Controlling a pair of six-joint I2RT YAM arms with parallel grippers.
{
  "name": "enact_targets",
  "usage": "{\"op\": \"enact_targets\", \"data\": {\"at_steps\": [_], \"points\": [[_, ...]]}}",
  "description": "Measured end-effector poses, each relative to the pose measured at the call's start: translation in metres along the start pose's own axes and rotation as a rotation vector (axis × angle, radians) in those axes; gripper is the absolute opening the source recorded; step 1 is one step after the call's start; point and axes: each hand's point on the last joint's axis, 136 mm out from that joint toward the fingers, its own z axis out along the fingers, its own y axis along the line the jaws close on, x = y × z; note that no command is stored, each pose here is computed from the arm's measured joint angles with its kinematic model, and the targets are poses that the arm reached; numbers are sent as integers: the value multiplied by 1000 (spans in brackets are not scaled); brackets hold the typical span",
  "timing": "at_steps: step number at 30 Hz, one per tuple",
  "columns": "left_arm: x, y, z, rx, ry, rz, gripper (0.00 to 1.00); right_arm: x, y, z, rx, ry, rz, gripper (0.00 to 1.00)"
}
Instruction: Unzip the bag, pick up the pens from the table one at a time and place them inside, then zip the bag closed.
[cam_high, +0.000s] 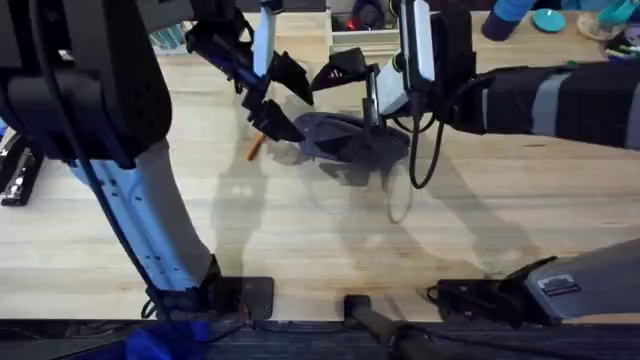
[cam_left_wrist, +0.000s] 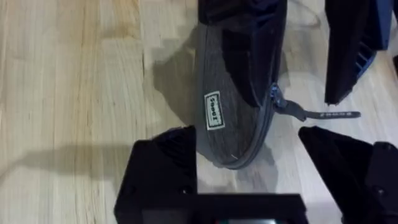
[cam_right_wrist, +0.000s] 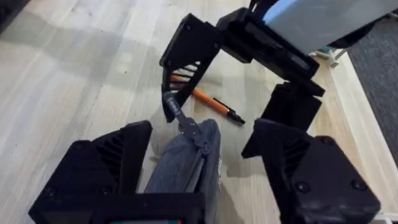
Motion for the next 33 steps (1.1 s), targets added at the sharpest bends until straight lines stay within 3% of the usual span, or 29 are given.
{"op": "enact_targets", "data": {"at_steps": [12, 23, 28, 33], "points": [[0, 4, 0, -12, 1, 15, 995, -1, 0, 0, -2, -3, 0, 996], [-2, -8, -2, 29, -4, -36, 996, -7, -3, -4, 13, -3, 72, 995], [-4, -6, -13, 9, -9, -43, 997, -24, -7, -16, 54, 16, 91, 996], [-10, -13, -41, -52, -14, -48, 997, -36, -3, -31, 72, 42, 121, 996]]}}
